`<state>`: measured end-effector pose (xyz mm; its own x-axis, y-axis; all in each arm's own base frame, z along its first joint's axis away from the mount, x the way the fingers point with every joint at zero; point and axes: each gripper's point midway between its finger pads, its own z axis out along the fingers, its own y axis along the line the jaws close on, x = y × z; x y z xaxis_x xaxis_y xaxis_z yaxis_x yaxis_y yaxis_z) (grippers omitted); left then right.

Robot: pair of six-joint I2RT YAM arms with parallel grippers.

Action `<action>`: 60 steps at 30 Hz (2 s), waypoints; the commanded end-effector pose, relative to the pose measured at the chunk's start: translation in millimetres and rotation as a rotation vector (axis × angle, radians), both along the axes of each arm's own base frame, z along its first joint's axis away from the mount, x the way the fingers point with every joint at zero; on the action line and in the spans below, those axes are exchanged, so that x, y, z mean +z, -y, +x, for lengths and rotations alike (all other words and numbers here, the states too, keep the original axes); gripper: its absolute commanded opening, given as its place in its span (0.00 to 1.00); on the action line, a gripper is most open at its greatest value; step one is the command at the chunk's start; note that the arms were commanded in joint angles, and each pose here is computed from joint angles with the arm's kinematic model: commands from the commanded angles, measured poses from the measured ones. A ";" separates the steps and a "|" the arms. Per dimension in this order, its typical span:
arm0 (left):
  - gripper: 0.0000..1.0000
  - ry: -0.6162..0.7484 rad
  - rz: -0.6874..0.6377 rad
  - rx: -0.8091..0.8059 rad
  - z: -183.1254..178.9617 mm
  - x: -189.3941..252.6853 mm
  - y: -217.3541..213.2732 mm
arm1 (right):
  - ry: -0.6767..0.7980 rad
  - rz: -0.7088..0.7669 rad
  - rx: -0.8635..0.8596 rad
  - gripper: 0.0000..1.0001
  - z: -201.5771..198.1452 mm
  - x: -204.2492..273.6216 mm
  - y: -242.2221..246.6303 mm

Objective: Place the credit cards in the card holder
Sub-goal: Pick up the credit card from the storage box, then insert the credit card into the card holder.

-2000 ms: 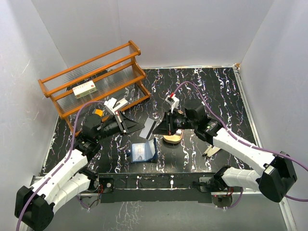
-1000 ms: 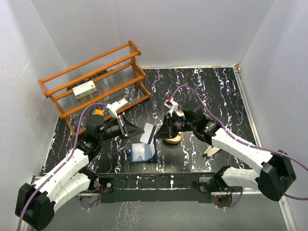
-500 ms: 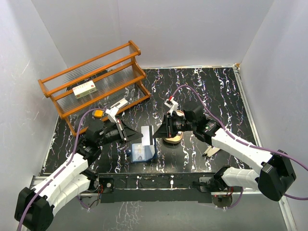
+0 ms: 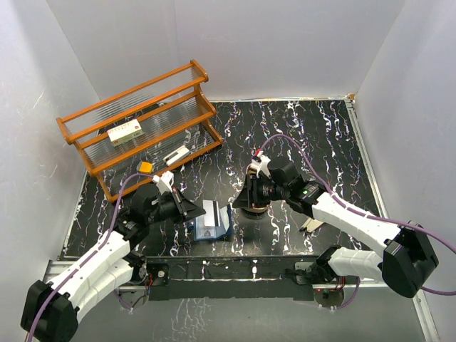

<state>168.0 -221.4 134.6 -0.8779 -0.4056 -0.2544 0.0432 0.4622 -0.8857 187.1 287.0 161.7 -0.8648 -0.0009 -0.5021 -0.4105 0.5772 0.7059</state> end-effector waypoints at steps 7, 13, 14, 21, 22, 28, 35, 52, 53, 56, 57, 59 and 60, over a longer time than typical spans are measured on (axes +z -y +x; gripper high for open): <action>0.00 -0.078 0.202 0.075 -6.2 -10.9 -27.7 | -0.027 -0.030 -0.162 0.44 14.8 10.5 7.4; 0.00 -0.067 0.181 0.068 -5.3 -0.2 -24.6 | -0.003 -0.093 -0.205 0.43 18.4 15.6 1.4; 0.00 -0.069 0.186 0.068 -5.1 -0.4 -24.9 | -0.001 -0.104 -0.208 0.43 17.5 15.0 -1.3; 0.00 -0.118 0.233 0.085 -6.6 -16.1 -30.3 | 0.052 -0.149 -0.135 0.38 2.0 11.5 -40.5; 0.00 -0.121 0.236 0.088 -6.2 -17.0 -30.6 | 0.054 -0.157 -0.115 0.36 0.2 8.5 -47.4; 0.00 -0.139 0.227 0.081 -3.2 -17.6 -26.2 | 0.085 -0.161 -0.071 0.20 3.6 4.4 -71.9; 0.00 -0.149 0.196 0.076 -0.1 -25.3 -20.0 | 0.096 -0.194 -0.040 0.16 10.5 -13.2 -82.9; 0.00 -0.130 0.168 -0.022 0.0 -43.4 -5.8 | 0.177 -0.430 -0.036 0.14 23.5 -74.6 -52.1; 0.00 -0.131 0.172 -0.027 -0.1 -45.0 -5.5 | 0.176 -0.438 -0.036 0.13 23.4 -77.1 -50.5; 0.00 -0.144 0.184 -0.035 -1.4 -52.8 -5.9 | 0.181 -0.455 -0.042 0.12 23.7 -82.3 -45.8; 0.00 -0.148 0.186 -0.038 -2.0 -55.1 -6.0 | 0.182 -0.462 -0.044 0.12 23.8 -84.2 -44.3; 0.00 -0.149 0.185 -0.039 -2.5 -57.5 -5.8 | 0.184 -0.473 -0.042 0.12 23.6 -87.6 -41.8; 0.00 -0.150 0.186 -0.040 -2.8 -58.7 -6.0 | 0.187 -0.478 -0.041 0.12 23.2 -89.0 -40.6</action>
<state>169.9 -212.2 77.7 -0.9147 -0.3621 -0.1794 -0.0970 0.6276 -0.7725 202.7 328.8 73.0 -0.7952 -0.2309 -0.5606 -0.4602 0.8319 0.3101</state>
